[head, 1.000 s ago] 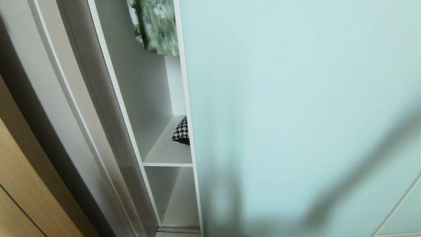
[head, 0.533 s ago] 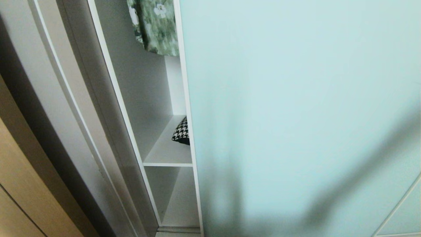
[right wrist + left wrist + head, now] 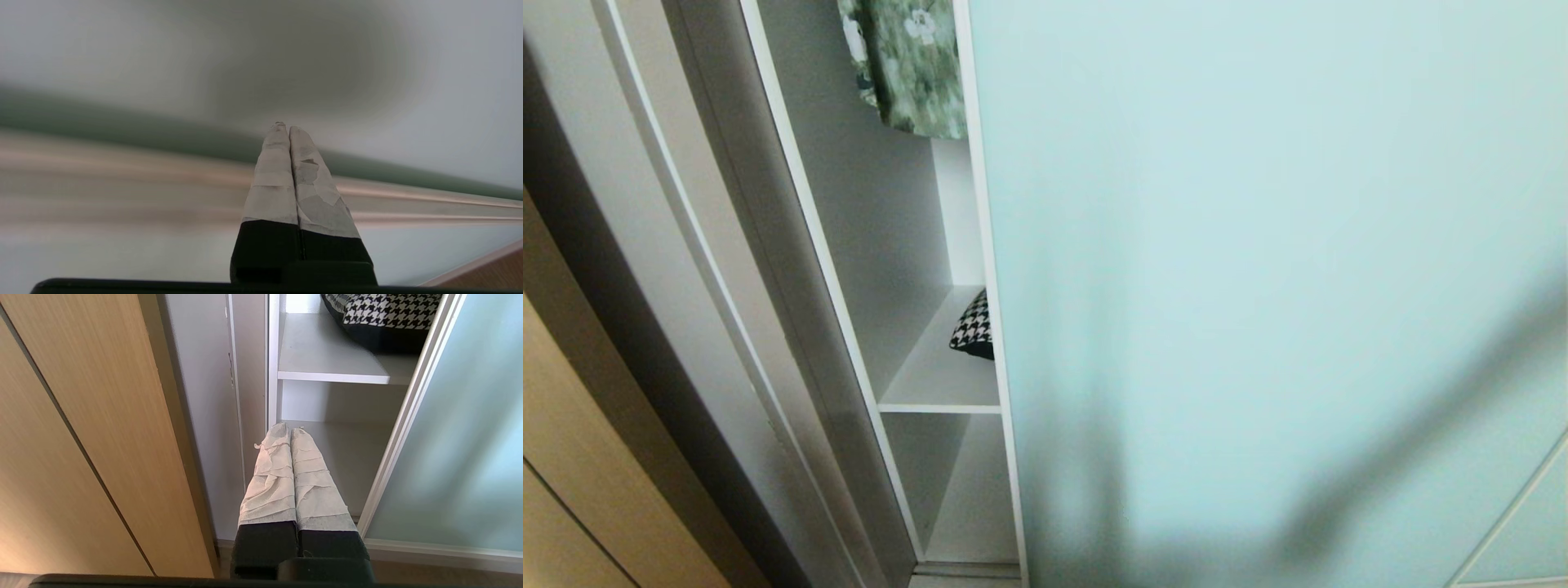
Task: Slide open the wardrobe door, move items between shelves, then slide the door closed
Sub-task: Close the door
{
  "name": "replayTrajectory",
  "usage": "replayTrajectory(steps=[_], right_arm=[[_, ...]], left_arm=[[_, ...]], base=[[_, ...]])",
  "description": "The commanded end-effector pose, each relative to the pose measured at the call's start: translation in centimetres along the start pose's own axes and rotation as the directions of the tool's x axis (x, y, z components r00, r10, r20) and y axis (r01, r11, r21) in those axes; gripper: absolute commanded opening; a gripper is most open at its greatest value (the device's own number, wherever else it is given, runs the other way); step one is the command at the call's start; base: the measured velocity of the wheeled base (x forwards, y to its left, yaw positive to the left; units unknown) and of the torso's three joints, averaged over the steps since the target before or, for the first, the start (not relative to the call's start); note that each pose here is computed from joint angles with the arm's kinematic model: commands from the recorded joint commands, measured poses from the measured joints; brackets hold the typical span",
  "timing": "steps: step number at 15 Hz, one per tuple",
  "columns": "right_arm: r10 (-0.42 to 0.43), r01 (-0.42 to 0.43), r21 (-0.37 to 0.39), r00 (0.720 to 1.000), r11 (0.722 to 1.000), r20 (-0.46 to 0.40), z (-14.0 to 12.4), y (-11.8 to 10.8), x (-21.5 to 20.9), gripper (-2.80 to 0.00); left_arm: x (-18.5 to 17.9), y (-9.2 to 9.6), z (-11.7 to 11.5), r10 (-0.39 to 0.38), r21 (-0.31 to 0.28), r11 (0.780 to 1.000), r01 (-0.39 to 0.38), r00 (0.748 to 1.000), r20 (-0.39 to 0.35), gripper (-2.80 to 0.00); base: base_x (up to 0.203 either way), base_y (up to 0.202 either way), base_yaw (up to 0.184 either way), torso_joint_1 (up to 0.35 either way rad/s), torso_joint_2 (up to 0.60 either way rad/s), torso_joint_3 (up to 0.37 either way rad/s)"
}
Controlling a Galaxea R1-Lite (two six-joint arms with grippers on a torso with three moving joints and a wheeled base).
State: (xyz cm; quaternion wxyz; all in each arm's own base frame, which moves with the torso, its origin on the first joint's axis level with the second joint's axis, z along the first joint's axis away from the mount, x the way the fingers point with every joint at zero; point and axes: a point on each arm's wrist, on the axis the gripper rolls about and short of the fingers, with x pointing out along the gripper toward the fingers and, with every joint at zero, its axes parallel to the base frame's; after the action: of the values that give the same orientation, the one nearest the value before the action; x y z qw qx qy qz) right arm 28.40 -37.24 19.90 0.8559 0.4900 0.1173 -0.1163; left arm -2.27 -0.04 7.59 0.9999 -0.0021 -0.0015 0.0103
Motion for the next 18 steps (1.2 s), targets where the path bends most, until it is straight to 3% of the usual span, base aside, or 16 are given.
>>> replayTrajectory(steps=[1,9,18], right_arm=[[-0.028,0.028,0.017,0.999,0.999,-0.018,-0.9,-0.6,1.8,-2.8],[-0.039,0.041,0.022,0.998,0.999,-0.052,-2.1,-0.7,3.8,-2.8],[-0.02,0.021,0.01,0.996,1.0,-0.086,-3.5,1.9,3.2,-2.8]], left_arm=[[0.0,0.0,0.0,0.001,0.0,1.0,-0.001,1.0,0.0,-2.8],[0.0,0.0,0.0,0.001,0.0,1.0,-0.001,1.0,0.0,-2.8],[0.0,0.0,0.0,0.001,0.0,1.0,-0.001,1.0,0.0,-2.8]], base=[[0.0,0.0,0.0,0.0,0.0,0.0],[0.0,0.0,0.0,0.0,0.0,0.0],[0.0,0.0,0.0,0.0,0.0,0.0]])
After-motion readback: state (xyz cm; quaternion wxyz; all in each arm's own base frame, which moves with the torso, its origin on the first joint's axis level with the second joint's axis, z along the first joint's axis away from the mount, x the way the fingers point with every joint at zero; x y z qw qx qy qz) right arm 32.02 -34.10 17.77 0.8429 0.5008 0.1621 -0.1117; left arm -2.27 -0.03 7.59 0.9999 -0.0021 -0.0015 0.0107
